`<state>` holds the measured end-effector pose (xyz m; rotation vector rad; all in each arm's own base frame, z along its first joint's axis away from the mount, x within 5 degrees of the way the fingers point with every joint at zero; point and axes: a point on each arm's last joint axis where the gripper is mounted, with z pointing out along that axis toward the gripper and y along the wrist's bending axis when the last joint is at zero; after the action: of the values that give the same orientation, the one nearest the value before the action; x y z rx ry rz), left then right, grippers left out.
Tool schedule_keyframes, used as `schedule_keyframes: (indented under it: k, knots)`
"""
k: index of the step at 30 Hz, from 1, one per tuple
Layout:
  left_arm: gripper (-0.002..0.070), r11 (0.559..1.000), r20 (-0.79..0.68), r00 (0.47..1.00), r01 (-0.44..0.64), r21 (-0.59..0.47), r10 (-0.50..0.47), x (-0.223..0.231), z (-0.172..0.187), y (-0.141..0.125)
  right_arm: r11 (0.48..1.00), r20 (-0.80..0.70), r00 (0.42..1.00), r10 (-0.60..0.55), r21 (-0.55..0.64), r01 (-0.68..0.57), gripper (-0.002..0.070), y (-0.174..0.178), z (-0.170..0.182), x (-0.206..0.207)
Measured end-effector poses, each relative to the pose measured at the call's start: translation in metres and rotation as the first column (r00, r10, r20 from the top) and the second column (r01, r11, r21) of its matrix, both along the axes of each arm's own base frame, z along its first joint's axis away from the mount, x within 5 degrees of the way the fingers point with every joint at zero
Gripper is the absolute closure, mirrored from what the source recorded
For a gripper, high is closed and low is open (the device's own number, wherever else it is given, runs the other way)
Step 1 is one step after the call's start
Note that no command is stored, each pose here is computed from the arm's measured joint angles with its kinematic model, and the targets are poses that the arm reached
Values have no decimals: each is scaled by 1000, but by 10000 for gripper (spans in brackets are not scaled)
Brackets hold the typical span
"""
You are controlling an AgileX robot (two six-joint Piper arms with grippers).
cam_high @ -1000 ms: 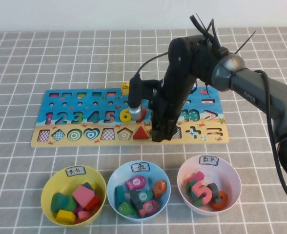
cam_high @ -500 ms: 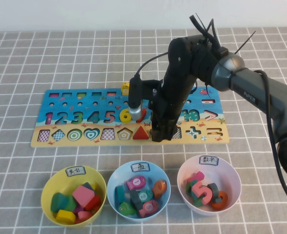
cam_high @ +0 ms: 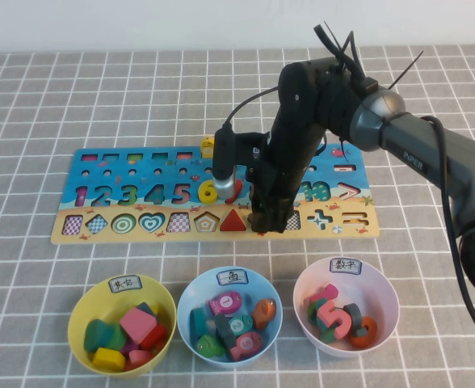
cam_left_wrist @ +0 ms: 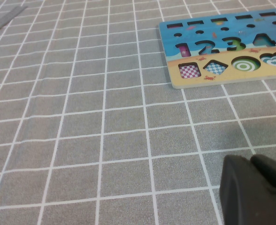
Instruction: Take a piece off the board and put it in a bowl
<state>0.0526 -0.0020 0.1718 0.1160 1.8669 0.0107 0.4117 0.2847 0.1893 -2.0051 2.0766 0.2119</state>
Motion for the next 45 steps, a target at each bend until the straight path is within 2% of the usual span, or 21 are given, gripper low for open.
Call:
schedule_keyframes:
  k: [13,26,30,34,40,45]
  knots:
    - [675,1000,0,1000,-2,-5,2,0,0,0,1000,6,1000,1,-2,-1,396,0,2,0]
    - [675,1000,0,1000,-2,-5,2,0,0,0,1000,41,999,-10,4,10,400,-4,24,-3]
    - [675,1000,0,1000,-2,-5,2,0,0,0,997,47,997,-69,28,67,400,-6,40,-6]
    - [675,1000,0,1000,-2,-5,2,0,0,0,979,46,980,-192,73,188,400,-9,65,-12]
    - [675,1000,0,1000,-2,-5,2,0,0,0,921,19,927,-375,121,370,400,-4,101,-37]
    - [676,1000,0,1000,-2,-5,2,0,0,0,881,-21,889,-458,121,457,400,2,117,-67]
